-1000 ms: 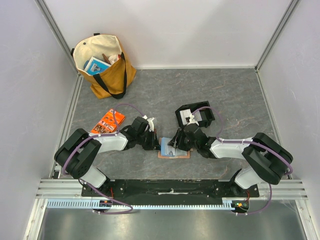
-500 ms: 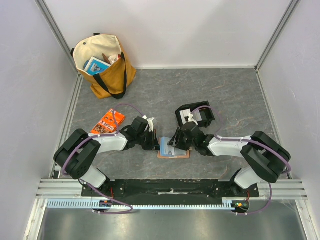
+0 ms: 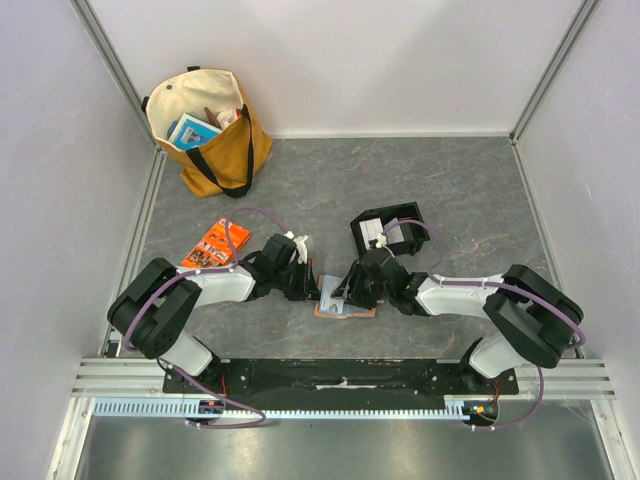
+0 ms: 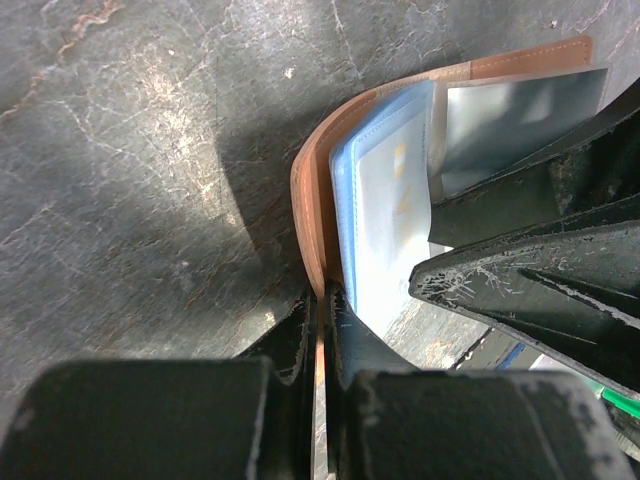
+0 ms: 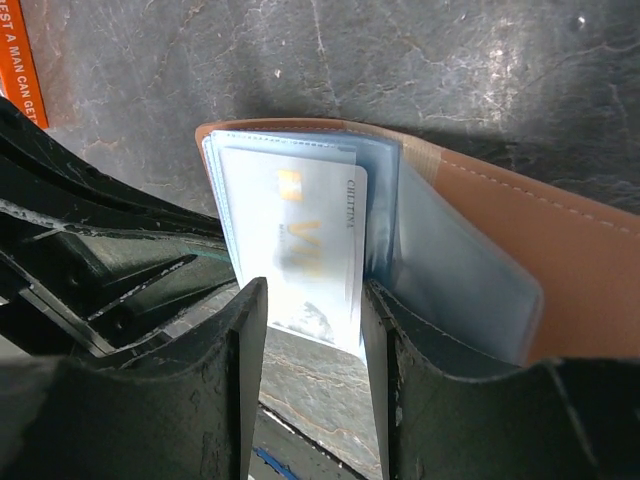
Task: Put the credit cards into the card holder
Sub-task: Insert the credit card into the card holder, then pick up the credit card from the storage box.
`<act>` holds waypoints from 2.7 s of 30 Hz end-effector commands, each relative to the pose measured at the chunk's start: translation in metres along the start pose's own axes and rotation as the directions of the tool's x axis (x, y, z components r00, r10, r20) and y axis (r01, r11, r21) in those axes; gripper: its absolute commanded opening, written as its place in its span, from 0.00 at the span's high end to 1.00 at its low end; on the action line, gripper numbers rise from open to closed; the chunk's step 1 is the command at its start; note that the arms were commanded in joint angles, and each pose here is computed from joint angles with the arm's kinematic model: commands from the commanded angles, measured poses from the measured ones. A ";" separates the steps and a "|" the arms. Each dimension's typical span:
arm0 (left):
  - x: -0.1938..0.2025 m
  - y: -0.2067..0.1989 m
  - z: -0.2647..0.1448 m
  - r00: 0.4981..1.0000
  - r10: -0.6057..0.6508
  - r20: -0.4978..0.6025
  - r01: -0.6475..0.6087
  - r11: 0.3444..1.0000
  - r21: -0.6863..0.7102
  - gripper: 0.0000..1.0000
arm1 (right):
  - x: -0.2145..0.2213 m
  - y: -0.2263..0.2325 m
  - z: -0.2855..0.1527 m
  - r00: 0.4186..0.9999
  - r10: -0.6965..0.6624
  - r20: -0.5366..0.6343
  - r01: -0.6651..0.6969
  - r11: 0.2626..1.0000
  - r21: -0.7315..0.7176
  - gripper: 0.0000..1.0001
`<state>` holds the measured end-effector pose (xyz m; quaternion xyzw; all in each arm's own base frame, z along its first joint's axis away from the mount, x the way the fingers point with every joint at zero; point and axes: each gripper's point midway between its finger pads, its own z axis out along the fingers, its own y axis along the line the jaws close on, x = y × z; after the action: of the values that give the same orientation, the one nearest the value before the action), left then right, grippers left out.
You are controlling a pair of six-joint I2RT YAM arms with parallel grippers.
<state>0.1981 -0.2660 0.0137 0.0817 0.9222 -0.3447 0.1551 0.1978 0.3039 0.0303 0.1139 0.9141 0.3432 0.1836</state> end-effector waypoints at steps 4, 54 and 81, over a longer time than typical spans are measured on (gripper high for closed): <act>0.040 0.048 -0.001 0.995 -0.059 -0.084 0.041 0.980 -0.197 0.98 | 0.002 0.041 -0.005 0.996 -0.085 -0.003 0.084 0.988 -0.127 0.53; 0.016 0.020 -0.021 0.999 0.010 -0.032 -0.014 0.990 -0.142 0.98 | -0.242 -0.016 -0.018 0.940 -0.272 0.207 0.257 0.961 0.100 0.12; 0.020 0.025 -0.017 0.999 0.004 -0.053 -0.012 0.989 -0.148 0.98 | -0.242 -0.029 -0.017 0.955 -0.226 0.192 0.213 0.973 0.090 0.15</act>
<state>0.1866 -0.2447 0.0159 0.0663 0.9397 -0.3004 0.1495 0.3973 0.1937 0.0767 0.0562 0.9139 0.2801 0.2885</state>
